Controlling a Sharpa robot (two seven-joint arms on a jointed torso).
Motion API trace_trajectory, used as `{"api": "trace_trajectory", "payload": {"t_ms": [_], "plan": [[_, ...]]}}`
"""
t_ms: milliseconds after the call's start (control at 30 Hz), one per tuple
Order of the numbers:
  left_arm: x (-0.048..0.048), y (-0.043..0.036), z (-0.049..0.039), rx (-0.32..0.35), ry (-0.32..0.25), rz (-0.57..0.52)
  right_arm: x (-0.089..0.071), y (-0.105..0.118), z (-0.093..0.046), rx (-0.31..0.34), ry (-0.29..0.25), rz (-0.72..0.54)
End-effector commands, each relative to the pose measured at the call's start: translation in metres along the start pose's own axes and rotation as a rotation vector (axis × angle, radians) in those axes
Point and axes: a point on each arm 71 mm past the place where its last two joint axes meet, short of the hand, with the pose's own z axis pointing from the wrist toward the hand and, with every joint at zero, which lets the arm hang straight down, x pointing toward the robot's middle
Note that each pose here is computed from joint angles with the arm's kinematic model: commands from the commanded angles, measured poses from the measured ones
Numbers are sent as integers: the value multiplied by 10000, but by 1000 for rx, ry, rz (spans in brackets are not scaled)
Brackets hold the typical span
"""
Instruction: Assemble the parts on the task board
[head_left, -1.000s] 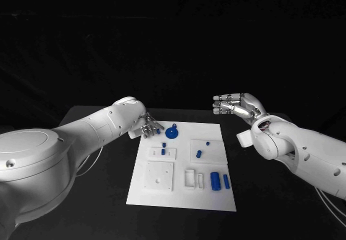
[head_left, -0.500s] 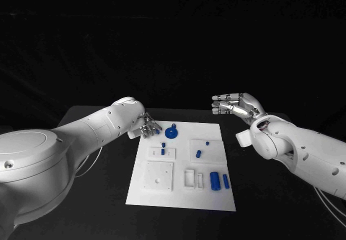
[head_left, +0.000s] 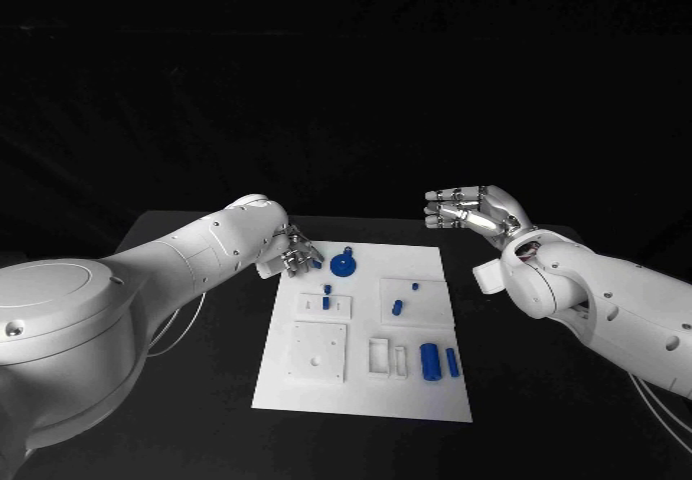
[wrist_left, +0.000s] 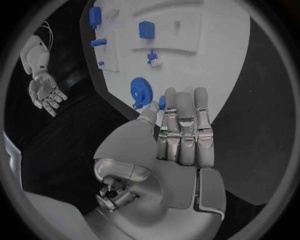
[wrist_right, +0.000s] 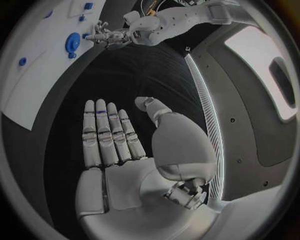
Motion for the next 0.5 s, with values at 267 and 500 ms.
{"api": "trace_trajectory", "payload": {"t_ms": [267, 500], "plan": [[50, 14, -5, 7, -5, -44, -6, 7, -9, -7, 16, 0], [-11, -17, -97, 44, -69, -53, -40, -1, -24, -4, 10, -3]]}}
